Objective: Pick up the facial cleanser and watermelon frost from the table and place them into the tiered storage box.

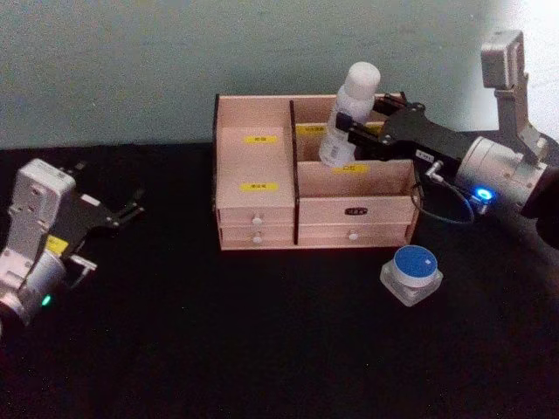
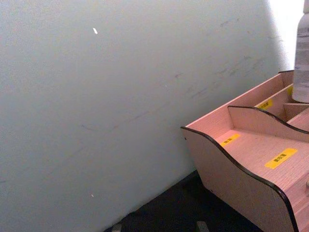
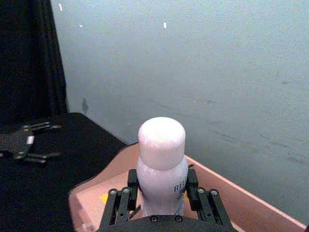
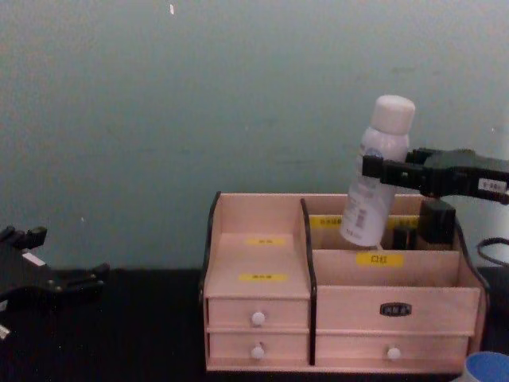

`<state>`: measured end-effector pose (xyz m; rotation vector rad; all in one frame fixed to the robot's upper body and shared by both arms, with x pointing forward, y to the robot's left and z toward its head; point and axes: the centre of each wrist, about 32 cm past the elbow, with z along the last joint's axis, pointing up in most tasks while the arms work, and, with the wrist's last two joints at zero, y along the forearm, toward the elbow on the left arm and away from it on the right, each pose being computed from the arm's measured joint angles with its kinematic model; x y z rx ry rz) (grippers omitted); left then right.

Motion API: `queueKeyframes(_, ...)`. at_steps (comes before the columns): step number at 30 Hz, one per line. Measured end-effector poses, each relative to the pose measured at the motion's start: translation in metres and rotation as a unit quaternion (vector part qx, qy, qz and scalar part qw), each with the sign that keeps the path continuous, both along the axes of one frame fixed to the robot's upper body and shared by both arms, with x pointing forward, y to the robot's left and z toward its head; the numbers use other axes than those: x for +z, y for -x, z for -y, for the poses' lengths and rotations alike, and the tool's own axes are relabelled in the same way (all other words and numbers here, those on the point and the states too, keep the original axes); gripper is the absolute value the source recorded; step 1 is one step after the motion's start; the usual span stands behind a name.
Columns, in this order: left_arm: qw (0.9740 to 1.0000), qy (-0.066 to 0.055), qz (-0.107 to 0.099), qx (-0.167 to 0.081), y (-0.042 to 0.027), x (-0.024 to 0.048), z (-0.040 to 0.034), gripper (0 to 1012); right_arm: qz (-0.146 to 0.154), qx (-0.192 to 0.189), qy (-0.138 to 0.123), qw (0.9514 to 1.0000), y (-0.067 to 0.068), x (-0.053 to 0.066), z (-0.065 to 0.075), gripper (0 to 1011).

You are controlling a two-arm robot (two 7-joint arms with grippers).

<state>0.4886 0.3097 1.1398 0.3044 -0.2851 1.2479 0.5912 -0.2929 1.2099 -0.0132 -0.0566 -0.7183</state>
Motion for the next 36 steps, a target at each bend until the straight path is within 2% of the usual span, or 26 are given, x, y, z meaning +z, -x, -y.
queueKeyframes(7, 1.0, 0.0, 0.0, 0.0, 0.0, 0.0, 0.0, 1001, 0.001, -0.014, 0.005, 0.9999, -0.019, -0.002, -0.003, 593)
queueKeyframes(17, 1.0, 0.0, 0.0, 0.0, 0.0, 0.0, 0.0, 1001, -0.003, -0.02, 0.008, 0.9998, -0.035, -0.007, -0.005, 593)
queueKeyframes(24, 1.0, 0.0, 0.0, 0.0, 0.0, 0.0, 0.0, 1001, -0.011, -0.02, 0.012, 0.9997, -0.042, -0.011, -0.007, 593)
queueKeyframes(36, 1.0, 0.0, 0.0, 0.0, 0.0, 0.0, 0.0, 1001, -0.03, -0.017, 0.026, 0.9991, -0.044, -0.018, -0.011, 593)
